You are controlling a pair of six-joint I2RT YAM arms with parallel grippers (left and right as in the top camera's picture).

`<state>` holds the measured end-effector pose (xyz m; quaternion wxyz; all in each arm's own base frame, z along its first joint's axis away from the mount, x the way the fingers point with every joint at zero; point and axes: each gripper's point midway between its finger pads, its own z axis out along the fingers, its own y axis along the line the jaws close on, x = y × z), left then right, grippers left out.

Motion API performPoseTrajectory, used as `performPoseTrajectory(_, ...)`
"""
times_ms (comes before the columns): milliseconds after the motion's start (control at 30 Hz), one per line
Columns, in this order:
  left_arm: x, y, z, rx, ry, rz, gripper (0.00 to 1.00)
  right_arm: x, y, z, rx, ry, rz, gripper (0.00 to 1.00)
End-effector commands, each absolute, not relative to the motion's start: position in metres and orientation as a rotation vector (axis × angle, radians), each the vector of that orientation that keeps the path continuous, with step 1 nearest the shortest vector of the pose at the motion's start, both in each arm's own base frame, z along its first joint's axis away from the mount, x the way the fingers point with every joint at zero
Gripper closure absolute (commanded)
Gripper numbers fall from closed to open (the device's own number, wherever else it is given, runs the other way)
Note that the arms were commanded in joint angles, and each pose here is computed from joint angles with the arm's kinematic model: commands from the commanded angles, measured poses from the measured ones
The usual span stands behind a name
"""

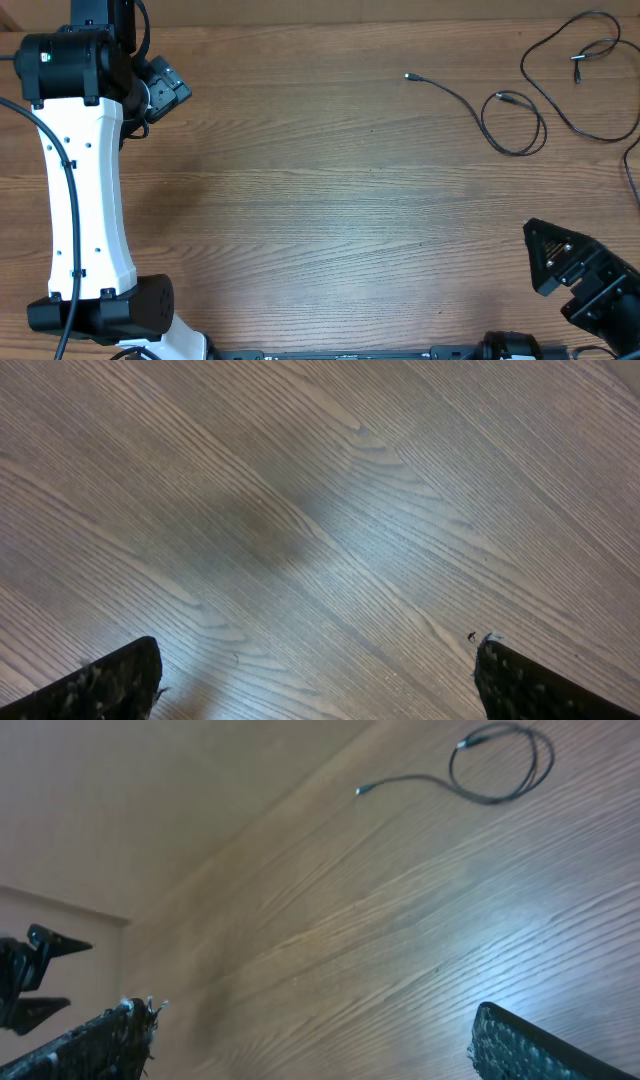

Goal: Untangle cables

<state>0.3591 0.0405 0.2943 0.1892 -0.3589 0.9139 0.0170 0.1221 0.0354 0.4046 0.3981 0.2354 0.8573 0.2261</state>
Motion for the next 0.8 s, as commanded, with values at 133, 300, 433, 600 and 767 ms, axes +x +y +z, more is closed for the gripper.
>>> performPoseTrajectory(133,0.361,0.040,0.293,-1.005,2.570,0.060,0.00,0.129,0.029,0.386,0.675,2.211,0.540,0.00)
performPoseTrajectory(300,0.361,0.040,0.293,-1.005,2.570,0.060,0.00,0.123,0.014,0.373,0.718,2.190,0.441,0.00)
performPoseTrajectory(433,0.361,0.040,0.293,-1.005,2.570,0.060,0.00,0.107,0.013,0.362,0.713,2.155,0.432,0.00)
performPoseTrajectory(600,0.361,0.040,0.293,-1.005,2.570,0.060,0.00,0.098,0.015,0.350,0.717,2.176,0.437,0.00)
performPoseTrajectory(767,0.361,0.040,0.293,-1.005,2.570,0.060,0.00,0.096,0.015,0.347,0.723,2.196,0.434,0.00)
